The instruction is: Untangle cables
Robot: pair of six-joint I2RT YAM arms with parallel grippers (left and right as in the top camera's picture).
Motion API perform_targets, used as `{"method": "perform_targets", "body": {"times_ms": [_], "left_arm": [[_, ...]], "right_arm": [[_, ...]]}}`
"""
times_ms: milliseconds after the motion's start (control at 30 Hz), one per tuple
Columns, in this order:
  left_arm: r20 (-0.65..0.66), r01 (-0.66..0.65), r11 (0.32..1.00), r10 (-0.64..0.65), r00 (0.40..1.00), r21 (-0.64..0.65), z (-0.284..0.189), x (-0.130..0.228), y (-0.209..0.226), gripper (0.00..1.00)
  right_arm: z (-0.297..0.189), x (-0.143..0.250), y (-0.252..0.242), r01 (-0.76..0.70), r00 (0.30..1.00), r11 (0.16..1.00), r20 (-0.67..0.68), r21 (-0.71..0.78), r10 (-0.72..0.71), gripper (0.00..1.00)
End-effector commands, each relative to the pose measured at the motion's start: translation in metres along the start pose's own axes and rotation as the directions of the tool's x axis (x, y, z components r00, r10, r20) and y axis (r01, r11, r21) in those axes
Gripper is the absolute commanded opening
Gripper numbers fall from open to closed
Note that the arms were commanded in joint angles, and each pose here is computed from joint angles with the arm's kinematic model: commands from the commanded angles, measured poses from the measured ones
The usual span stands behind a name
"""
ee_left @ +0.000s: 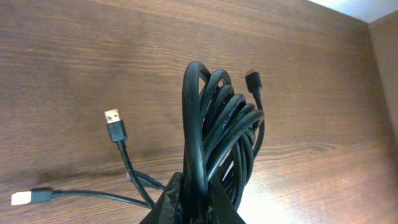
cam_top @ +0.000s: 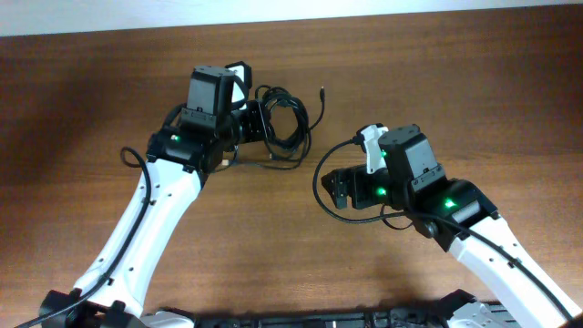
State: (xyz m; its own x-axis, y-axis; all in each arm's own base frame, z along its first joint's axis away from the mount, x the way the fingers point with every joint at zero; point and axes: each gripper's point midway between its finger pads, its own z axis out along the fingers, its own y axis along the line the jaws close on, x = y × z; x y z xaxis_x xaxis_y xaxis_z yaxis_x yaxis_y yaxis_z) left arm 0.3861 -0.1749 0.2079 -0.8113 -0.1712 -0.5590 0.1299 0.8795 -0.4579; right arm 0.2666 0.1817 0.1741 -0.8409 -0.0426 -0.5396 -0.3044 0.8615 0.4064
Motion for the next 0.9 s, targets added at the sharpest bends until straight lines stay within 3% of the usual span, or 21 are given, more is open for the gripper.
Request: {"method": "perform_targets", "body": {"times_ms": [0,67,200,300,433,500,633,733,867], "left_arm": [[0.009,0.144,0.984,-0.146,0.989,0.103,-0.016,-0.011,-0.022,0.0],[-0.019,0.185,0.974,-0.184,0.983,0.134,-0.016,-0.008,-0.028,0.0],[-0.078,0.345,0.927,-0.337,0.938,0.15,-0.017,-0.003,-0.033,0.0],[-0.116,0.46,0.88,-0.449,0.886,0.113,-0.017,0.005,-0.03,0.0],[-0.168,0.497,0.858,-0.475,0.864,0.126,-0.019,0.011,-0.034,0.0],[-0.167,0.509,0.851,-0.487,0.857,0.131,-0.021,0.007,-0.029,0.0],[-0.193,0.535,0.83,-0.506,0.841,0.155,-0.026,0.003,-0.023,0.0],[-0.208,0.534,0.836,-0.504,0.838,0.128,-0.026,0.01,-0.019,0.0],[-0.091,0.41,0.91,-0.404,0.91,0.063,-0.022,0.001,0.002,0.0]], "right_arm": [[0.004,-0.011,0.015,0.036,0.999,0.996,0.014,-0.081,-0.035,0.94],[0.014,-0.013,0.013,0.035,0.999,0.996,0.01,-0.081,-0.035,1.0],[0.043,-0.015,0.006,0.044,0.999,0.997,-0.018,-0.071,-0.045,0.99],[0.057,-0.03,0.006,0.109,0.994,0.991,0.032,-0.079,-0.107,0.99],[0.067,-0.044,0.0,0.184,0.98,0.982,0.088,-0.035,-0.181,1.0],[0.072,-0.039,-0.003,0.177,0.983,0.984,0.064,-0.031,-0.175,0.66],[0.077,-0.033,-0.007,0.168,0.985,0.985,0.033,-0.028,-0.167,0.07],[0.074,-0.028,0.01,0.17,0.985,0.977,0.02,-0.127,-0.169,0.04],[0.057,-0.013,0.042,0.16,0.984,0.936,-0.023,-0.314,-0.176,0.04]]}}
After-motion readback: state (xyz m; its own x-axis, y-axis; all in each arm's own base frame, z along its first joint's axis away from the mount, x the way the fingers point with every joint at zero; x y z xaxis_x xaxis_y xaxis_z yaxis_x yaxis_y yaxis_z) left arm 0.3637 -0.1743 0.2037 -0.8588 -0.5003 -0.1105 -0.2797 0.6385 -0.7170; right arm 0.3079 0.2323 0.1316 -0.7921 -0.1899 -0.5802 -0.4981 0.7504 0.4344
